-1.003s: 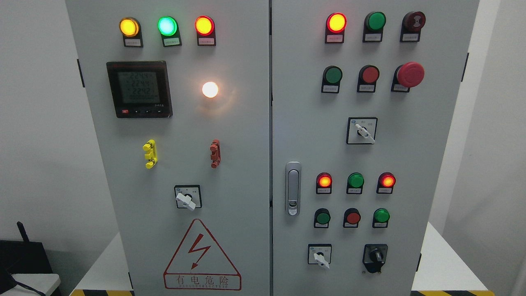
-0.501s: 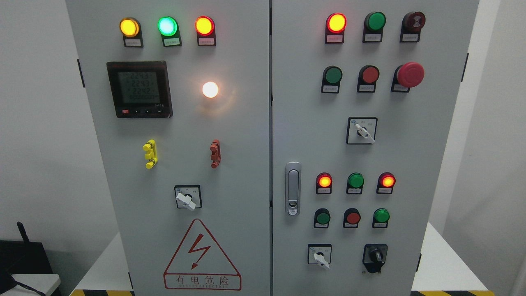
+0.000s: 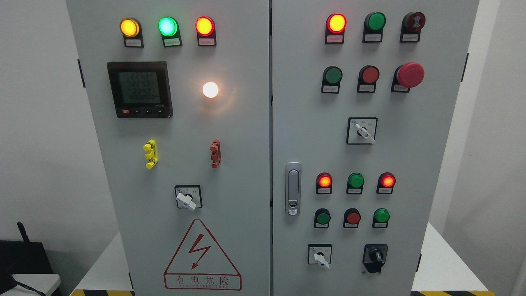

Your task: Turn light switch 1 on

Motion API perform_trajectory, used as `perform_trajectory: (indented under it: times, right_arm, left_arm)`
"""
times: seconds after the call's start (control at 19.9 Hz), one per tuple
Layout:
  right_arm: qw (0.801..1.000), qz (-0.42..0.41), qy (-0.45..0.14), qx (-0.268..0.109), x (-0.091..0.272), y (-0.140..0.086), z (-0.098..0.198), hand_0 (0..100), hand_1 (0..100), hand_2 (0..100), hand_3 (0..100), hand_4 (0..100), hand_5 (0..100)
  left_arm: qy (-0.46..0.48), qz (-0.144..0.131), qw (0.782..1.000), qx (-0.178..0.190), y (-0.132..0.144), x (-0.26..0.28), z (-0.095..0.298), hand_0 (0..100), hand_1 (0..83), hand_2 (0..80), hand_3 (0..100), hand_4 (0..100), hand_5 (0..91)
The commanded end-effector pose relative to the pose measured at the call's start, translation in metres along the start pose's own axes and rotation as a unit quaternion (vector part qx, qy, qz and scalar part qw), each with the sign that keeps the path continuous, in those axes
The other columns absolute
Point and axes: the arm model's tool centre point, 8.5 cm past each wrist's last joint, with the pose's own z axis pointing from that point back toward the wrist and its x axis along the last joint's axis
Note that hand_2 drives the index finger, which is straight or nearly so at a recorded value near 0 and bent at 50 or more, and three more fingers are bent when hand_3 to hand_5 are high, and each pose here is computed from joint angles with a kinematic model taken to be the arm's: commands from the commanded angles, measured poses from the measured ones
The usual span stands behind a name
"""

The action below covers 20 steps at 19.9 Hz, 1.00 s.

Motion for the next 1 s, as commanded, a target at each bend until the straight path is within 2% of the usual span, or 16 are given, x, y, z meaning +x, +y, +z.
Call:
perform_trajectory:
  times: [0.0, 0.2, 0.3, 0.45, 0.55, 0.7, 0.8, 0.95]
  right_arm:
    - [1.000, -0.008, -0.001, 0.000, 0.000, 0.000, 0.000, 12, 39, 0, 0, 0, 0]
    - [1.000, -0.008, -0.001, 0.000, 0.000, 0.000, 0.000, 12, 39, 0, 0, 0, 0]
    - [1.000, -0.008, -0.001, 0.000, 0.000, 0.000, 0.000, 12, 39, 0, 0, 0, 0]
    - [1.000, -0.009, -0.001, 0.001, 0.000, 0.000, 0.000, 12, 39, 0, 0, 0, 0]
    - [1.000, -0.009, -0.001, 0.001, 0.000, 0.000, 0.000, 12, 39, 0, 0, 0, 0]
    - [1.000, -0.009, -0.001, 0.001, 0.000, 0.000, 0.000, 12, 39, 0, 0, 0, 0]
    - [1.000, -0.009, -0.001, 0.001, 0.000, 0.000, 0.000, 12, 39, 0, 0, 0, 0]
    - [1.000, -0.008, -0.001, 0.000, 0.000, 0.000, 0.000, 12, 39, 0, 0, 0, 0]
  left_arm:
    - [0.240, -0.044, 0.969, -0.027, 0.006, -0.129, 0.098, 29, 10.4, 8.4, 14, 22, 0.0]
    - [0.306, -0.081, 0.944, -0.095, -0.024, -0.151, 0.122, 30, 12.0, 5.6, 10, 19, 0.0]
    - [0.335, -0.104, 0.928, -0.123, -0.033, -0.157, 0.130, 31, 11.7, 0.0, 7, 18, 0.0]
    - [0.396, -0.147, 0.892, -0.164, -0.045, -0.165, 0.137, 32, 11.6, 0.0, 1, 12, 0.0]
    - [0.419, -0.169, 0.873, -0.184, -0.047, -0.169, 0.142, 33, 11.4, 0.0, 0, 9, 0.0]
    - [0.433, -0.180, 0.859, -0.206, -0.051, -0.171, 0.146, 34, 10.4, 0.0, 0, 6, 0.0]
    - [0.447, -0.208, 0.839, -0.228, -0.052, -0.174, 0.153, 35, 9.2, 0.0, 0, 5, 0.0]
    - [0.450, -0.229, 0.827, -0.246, -0.056, -0.176, 0.159, 36, 6.1, 0.0, 0, 0, 0.0]
